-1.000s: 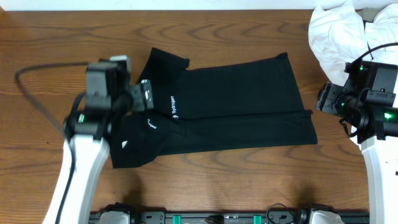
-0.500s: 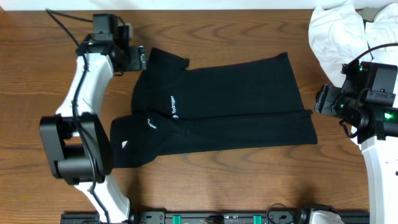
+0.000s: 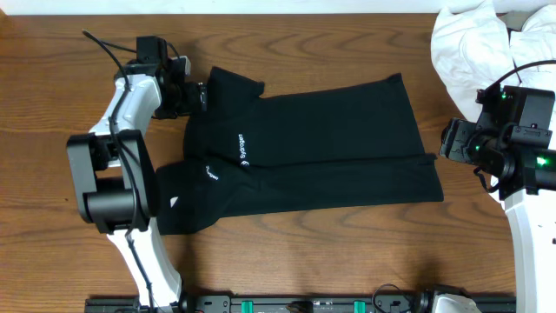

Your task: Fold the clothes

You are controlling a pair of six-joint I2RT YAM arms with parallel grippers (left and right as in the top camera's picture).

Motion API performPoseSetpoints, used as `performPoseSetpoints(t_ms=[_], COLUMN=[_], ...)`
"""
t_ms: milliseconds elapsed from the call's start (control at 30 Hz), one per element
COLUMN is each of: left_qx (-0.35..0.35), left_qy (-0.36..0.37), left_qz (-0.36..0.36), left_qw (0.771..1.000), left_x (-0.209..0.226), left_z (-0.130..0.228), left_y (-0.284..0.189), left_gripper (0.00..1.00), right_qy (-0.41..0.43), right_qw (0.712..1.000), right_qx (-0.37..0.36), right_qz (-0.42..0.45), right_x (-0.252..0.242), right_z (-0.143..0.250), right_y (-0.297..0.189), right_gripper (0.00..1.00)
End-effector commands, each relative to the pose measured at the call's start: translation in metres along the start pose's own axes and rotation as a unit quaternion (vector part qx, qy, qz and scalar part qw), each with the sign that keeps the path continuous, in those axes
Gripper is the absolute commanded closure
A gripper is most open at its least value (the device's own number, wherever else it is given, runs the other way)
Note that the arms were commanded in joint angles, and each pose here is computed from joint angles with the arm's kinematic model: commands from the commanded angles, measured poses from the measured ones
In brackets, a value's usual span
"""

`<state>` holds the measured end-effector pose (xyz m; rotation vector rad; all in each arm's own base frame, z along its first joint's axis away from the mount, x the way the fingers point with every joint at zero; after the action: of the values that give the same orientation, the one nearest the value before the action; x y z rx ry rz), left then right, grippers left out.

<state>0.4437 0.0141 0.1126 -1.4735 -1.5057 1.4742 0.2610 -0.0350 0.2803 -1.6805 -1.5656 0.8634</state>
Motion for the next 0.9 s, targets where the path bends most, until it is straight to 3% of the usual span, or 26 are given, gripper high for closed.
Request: performPoseSetpoints(t_ms=[0, 167, 233, 367, 667, 767, 867], left_qx=[0.016, 0.024, 0.025, 0.031, 0.037, 0.032, 0.017], left_qy=[0.012, 0.017, 0.018, 0.023, 0.023, 0.015, 0.018], left_qz=[0.006, 0.006, 0.006, 0.006, 0.005, 0.007, 0.011], left_qw=[1.000, 1.000, 1.000, 0.999, 0.999, 0.999, 1.000], left_x=[-0.002, -0.004, -0.006, -0.011, -0.014, -0.017, -0.021], left_z=[0.000, 0.003, 0.004, 0.007, 0.009, 0.009, 0.006], left_y=[0.016, 0.024, 0.025, 0.026, 0.023, 0.012, -0.004], left_gripper=[0.18, 0.18, 0.27, 0.54, 0.86, 0.92, 0.92], right_qy=[-0.005, -0.005, -0.005, -0.005, -0.005, -0.013, -0.016], right_qw=[1.000, 1.000, 1.000, 1.000, 1.000, 1.000, 1.000], right_qx=[0.002, 0.008, 0.009, 0.009, 0.001, -0.004, -0.016], right_qz=[-0.003, -0.004, -0.003, -0.001, 0.000, -0.005, -0.008], right_x=[0.000, 0.000, 0.000, 0.000, 0.000, 0.000, 0.000], right_z=[0.000, 0.002, 0.002, 0.002, -0.001, -0.004, -0.013], right_y=[0.001, 0.001, 0.001, 0.001, 0.002, 0.005, 0.015], right_gripper=[0.34, 0.36, 0.38, 0.40, 0.44, 0.48, 0.49])
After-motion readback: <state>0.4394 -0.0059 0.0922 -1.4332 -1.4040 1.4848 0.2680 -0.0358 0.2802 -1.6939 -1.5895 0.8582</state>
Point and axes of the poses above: each gripper's point midway between its finger pads, its own y axis out along the fingers, its own x axis along the line the jaws close on, z = x × y, the point moved 9 cm from there along -y, back along the fingers, and after that the axes turned 12 degrees about -y, right-handed, at the moved point
